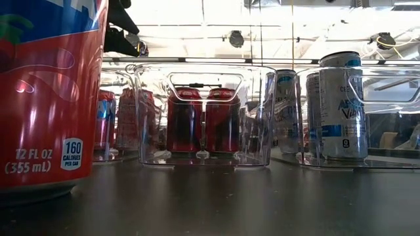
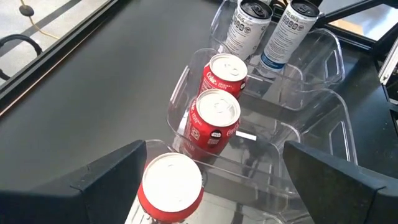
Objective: Sort soda cans
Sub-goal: Put the left red soda can into the left transparent bin
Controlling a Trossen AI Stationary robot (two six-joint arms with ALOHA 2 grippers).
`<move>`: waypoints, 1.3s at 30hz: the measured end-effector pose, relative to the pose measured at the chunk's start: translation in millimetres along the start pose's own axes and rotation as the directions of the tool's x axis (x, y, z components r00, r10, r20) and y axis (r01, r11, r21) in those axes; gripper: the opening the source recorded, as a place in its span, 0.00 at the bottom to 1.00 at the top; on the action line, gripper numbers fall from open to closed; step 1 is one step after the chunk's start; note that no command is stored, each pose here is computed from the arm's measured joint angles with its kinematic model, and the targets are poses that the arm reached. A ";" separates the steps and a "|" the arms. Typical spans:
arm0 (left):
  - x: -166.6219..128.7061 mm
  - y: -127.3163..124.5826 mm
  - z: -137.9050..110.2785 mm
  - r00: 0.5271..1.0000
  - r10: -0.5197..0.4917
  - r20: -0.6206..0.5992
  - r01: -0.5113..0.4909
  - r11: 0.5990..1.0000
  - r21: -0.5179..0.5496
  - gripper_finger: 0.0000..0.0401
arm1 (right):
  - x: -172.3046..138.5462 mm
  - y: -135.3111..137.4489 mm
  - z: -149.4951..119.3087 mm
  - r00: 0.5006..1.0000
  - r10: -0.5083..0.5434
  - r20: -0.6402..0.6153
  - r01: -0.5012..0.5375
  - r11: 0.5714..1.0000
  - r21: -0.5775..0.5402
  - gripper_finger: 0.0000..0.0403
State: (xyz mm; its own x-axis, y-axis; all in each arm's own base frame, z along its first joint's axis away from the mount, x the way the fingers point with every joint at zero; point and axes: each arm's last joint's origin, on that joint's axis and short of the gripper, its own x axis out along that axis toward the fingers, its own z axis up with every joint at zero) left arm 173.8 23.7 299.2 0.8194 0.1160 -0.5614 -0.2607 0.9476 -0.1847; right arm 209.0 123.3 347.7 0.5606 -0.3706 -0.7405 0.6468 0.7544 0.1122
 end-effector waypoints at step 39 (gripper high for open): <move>0.6 0.7 0.8 1.000 0.028 0.012 -0.028 1.000 -0.003 0.96 | 93.1 -173.8 -132.2 0.869 0.287 0.402 -0.173 0.939 -0.297 0.01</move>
State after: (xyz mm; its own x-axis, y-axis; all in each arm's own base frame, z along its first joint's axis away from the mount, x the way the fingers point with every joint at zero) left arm 174.5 24.7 299.5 0.8176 0.1464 -0.5569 -0.2852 0.9432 -0.1707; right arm 80.5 29.4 171.7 0.8810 -0.3237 -0.3451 0.3573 0.9333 0.0368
